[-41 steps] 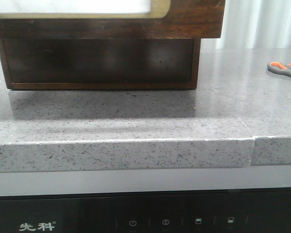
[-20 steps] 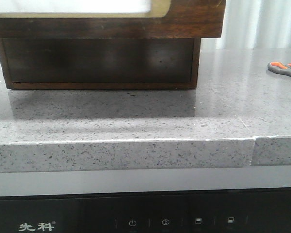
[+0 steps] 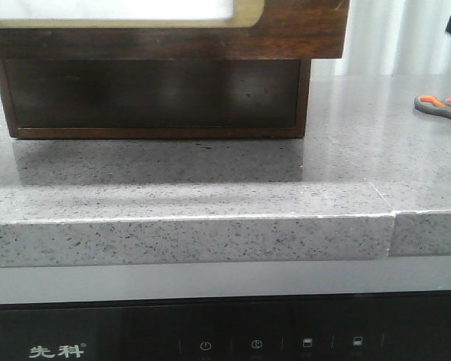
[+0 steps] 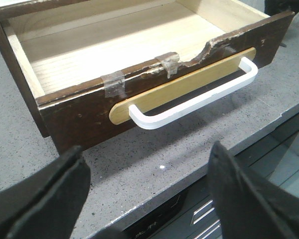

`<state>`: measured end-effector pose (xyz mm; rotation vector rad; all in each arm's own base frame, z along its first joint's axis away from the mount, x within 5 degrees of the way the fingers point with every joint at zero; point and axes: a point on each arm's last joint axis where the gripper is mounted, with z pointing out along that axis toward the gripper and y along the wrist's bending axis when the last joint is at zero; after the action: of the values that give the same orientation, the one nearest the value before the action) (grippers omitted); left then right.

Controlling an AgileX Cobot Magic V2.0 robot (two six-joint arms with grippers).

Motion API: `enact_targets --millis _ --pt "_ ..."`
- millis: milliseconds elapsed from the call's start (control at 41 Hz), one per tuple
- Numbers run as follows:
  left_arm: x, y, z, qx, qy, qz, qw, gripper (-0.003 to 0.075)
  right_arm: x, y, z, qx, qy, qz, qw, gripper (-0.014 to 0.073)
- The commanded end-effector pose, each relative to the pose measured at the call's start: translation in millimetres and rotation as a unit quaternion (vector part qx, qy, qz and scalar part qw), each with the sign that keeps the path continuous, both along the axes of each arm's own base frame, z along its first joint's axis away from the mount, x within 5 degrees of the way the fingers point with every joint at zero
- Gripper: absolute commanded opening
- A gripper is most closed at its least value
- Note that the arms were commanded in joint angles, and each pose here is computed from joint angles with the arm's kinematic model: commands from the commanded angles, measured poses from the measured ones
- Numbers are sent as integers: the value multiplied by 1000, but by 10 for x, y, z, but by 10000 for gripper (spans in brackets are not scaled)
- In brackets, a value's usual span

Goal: Put scissors in drawer with both arms
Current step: 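Lower the right gripper over the orange-handled scissors and grasp them, then lift the scissors with the right gripper and carry them over the drawer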

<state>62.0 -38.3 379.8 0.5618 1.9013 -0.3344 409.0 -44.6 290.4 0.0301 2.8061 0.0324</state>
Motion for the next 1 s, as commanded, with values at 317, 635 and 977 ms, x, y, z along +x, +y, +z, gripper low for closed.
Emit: enact_targets --millis 317,635,977 --pt "9 -10 167 -31 -42 -1 999 494 210 -60 22 -11 -23 3 1000 575" --pt "9 -10 167 -31 -42 -1 999 494 232 -64 -37 -10 -16 4 1000 309" --pt "9 -10 167 -31 -42 -1 999 494 228 -63 -38 -10 -14 4 1000 16"
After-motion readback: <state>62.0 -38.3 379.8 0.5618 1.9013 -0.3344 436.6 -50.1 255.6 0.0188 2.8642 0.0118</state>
